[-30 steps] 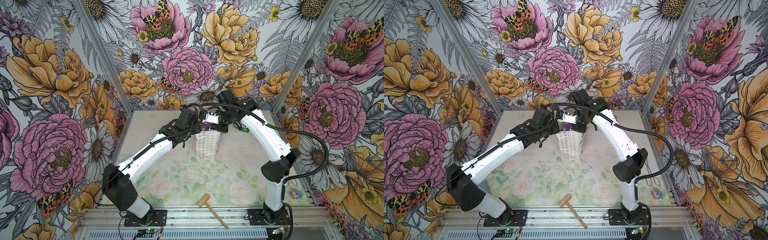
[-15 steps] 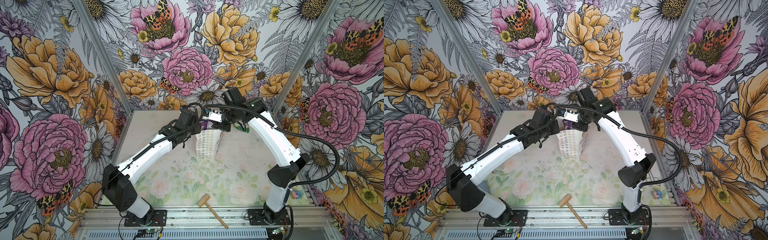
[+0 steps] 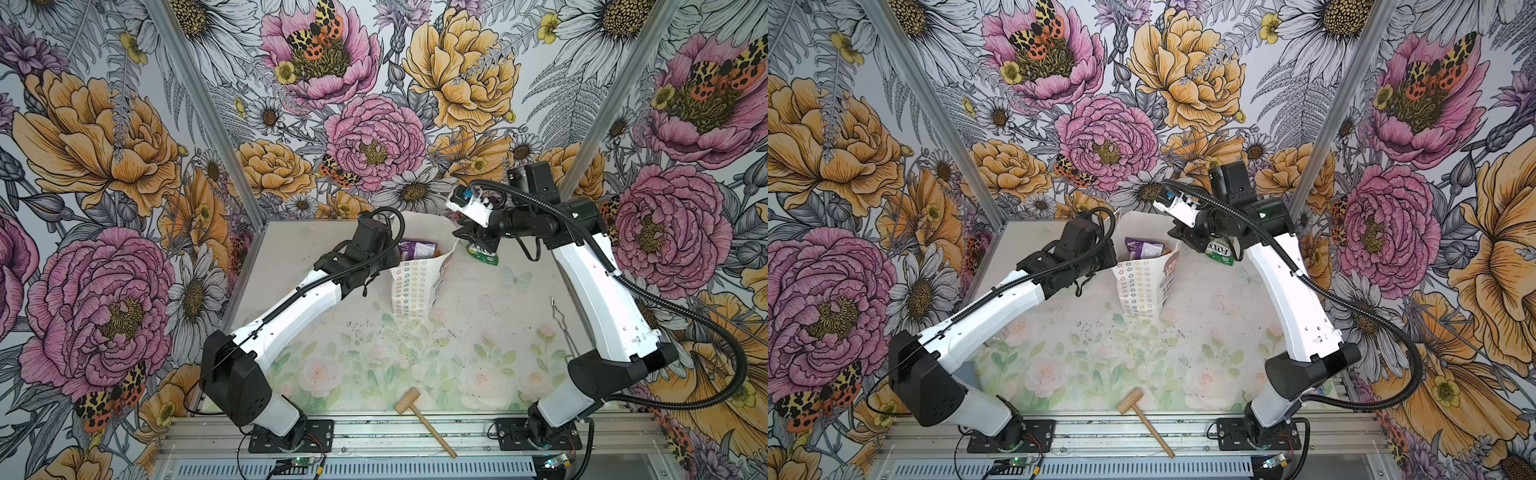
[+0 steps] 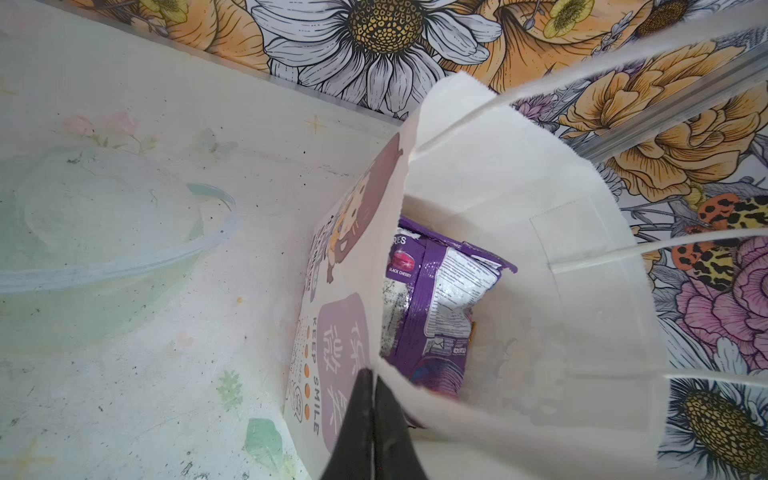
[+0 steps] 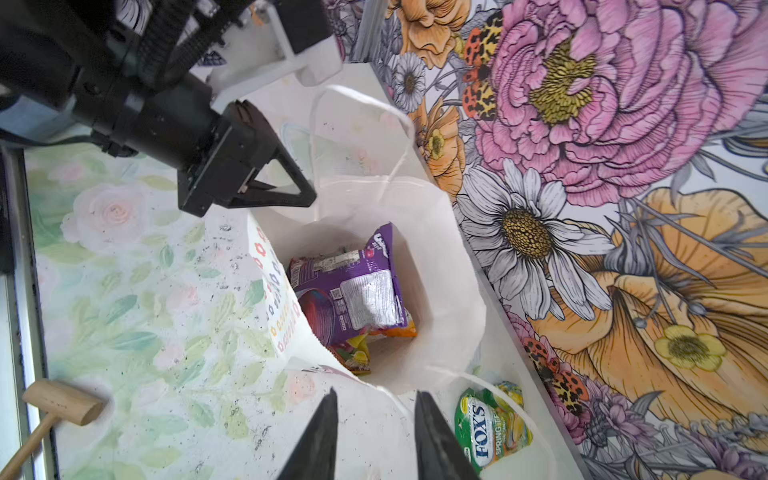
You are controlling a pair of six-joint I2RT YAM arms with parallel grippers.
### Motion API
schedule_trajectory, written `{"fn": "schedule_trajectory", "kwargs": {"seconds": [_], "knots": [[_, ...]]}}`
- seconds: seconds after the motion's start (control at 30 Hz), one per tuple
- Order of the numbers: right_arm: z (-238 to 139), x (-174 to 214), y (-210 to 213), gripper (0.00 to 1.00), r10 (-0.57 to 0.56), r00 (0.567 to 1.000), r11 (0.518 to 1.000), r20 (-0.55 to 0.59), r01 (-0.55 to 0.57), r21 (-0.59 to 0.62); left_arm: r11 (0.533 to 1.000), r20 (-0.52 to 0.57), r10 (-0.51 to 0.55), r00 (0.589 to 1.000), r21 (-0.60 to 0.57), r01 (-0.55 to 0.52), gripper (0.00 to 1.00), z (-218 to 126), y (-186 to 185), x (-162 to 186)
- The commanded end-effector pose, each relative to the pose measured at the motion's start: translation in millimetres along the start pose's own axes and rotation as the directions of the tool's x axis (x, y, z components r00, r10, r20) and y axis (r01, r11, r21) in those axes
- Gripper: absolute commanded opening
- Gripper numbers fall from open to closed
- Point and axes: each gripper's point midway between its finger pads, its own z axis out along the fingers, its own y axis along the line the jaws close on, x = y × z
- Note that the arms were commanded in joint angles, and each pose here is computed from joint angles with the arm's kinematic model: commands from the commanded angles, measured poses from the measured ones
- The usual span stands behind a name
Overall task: Place the snacks into the paper bag
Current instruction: 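Raise the right gripper out of the bag toward the green packet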
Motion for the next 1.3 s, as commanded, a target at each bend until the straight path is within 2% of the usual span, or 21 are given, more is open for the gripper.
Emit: {"fn": "schedule_trajectory", "kwargs": {"seconds": [0.0,0.17,0.33,0.5,0.6,0.67,0.7,0.77,0.97,1.07,1.17,1.27], "knots": [[-21,-19,-30,0.35,0.113,0.986,0.989,0.122,-0.124,0.086,0.997,0.039,-0.028,0.999,0.071,0.025,0.00,-12,-12,-14],[-38,-13,-94,0.39,0.277,0.938,0.913,0.211,-0.325,0.245,0.997,0.036,-0.029,0.999,0.071,0.026,0.00,-11,-12,-13],[-39,4,-130,0.41,0.407,0.879,0.847,0.247,-0.465,0.258,0.997,0.039,-0.028,0.999,0.070,0.025,0.00,-12,-11,-13],[-41,26,-170,0.42,0.534,0.794,0.743,0.291,-0.605,0.287,0.997,0.042,-0.031,0.999,0.068,0.028,0.00,-14,-10,-12],[-43,51,-199,0.47,0.633,0.700,0.609,0.329,-0.714,0.347,0.997,0.042,-0.033,0.999,0.067,0.030,0.00,-15,-10,-13],[-44,73,-219,0.57,0.698,0.616,0.492,0.365,-0.783,0.381,0.997,0.043,-0.033,0.999,0.068,0.030,0.00,-14,-10,-13],[-42,82,-225,0.62,0.721,0.584,0.454,0.373,-0.805,0.383,0.997,0.043,-0.033,0.999,0.069,0.030,0.00,-15,-10,-13],[-35,101,-234,0.72,0.762,0.524,0.388,0.380,-0.840,0.379,0.997,0.040,-0.033,0.999,0.070,0.030,0.00,-14,-10,-13],[-6,153,-250,0.82,0.844,0.394,0.236,0.364,-0.882,0.407,0.997,0.041,-0.032,0.999,0.073,0.029,0.00,-15,-12,-13],[11,175,-253,0.86,0.872,0.346,0.187,0.345,-0.889,0.417,0.997,0.043,-0.033,0.999,0.073,0.030,0.00,-15,-12,-14],[31,194,-253,0.93,0.898,0.309,0.160,0.314,-0.893,0.420,0.997,0.041,-0.032,0.999,0.073,0.029,0.00,-15,-11,-13],[49,211,-252,0.95,0.918,0.277,0.137,0.285,-0.894,0.427,0.997,0.041,-0.031,0.999,0.073,0.028,0.00,-15,-11,-13]]}}
